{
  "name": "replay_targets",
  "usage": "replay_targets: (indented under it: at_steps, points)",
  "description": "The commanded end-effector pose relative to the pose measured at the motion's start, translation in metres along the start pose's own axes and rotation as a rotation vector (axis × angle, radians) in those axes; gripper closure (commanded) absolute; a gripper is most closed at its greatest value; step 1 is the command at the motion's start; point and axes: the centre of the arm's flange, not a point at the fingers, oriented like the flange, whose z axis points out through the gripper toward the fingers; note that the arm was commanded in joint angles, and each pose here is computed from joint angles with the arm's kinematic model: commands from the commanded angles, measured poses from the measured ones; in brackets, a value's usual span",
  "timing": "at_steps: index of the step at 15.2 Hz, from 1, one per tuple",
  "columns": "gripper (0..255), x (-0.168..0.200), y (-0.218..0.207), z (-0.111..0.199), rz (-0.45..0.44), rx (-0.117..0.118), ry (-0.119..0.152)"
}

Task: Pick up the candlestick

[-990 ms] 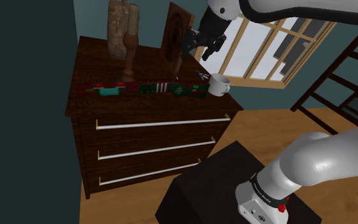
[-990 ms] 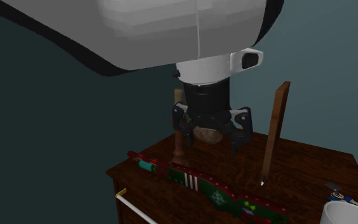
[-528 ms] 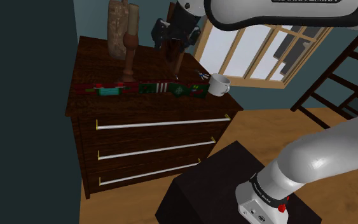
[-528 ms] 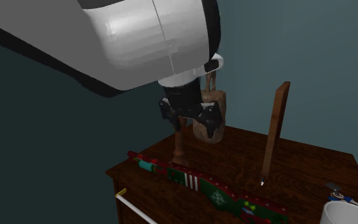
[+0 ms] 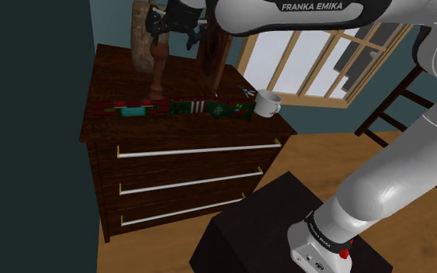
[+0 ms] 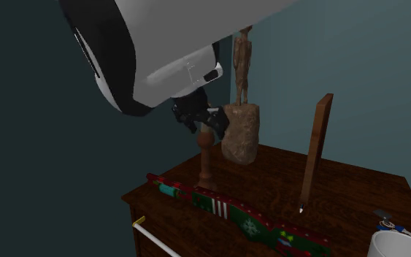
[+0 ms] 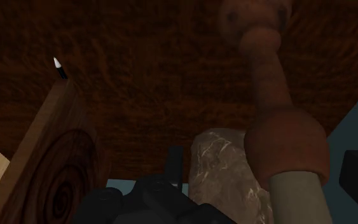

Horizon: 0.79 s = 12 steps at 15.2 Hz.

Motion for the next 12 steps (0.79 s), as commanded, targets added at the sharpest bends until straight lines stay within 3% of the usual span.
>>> replay_targets:
  at_steps: [1,2,11,12]
  points:
    - [0,0.013,-0.019,0.007,0.022,-0.006,0.044]
    - [0,0.018,-0.028,0.01,0.029,-0.008,0.06]
    - [0,-0.004,-0.028,0.043,0.029,-0.008,0.06]
    - [255,-0.004,-0.028,0.043,0.029,-0.008,0.06]
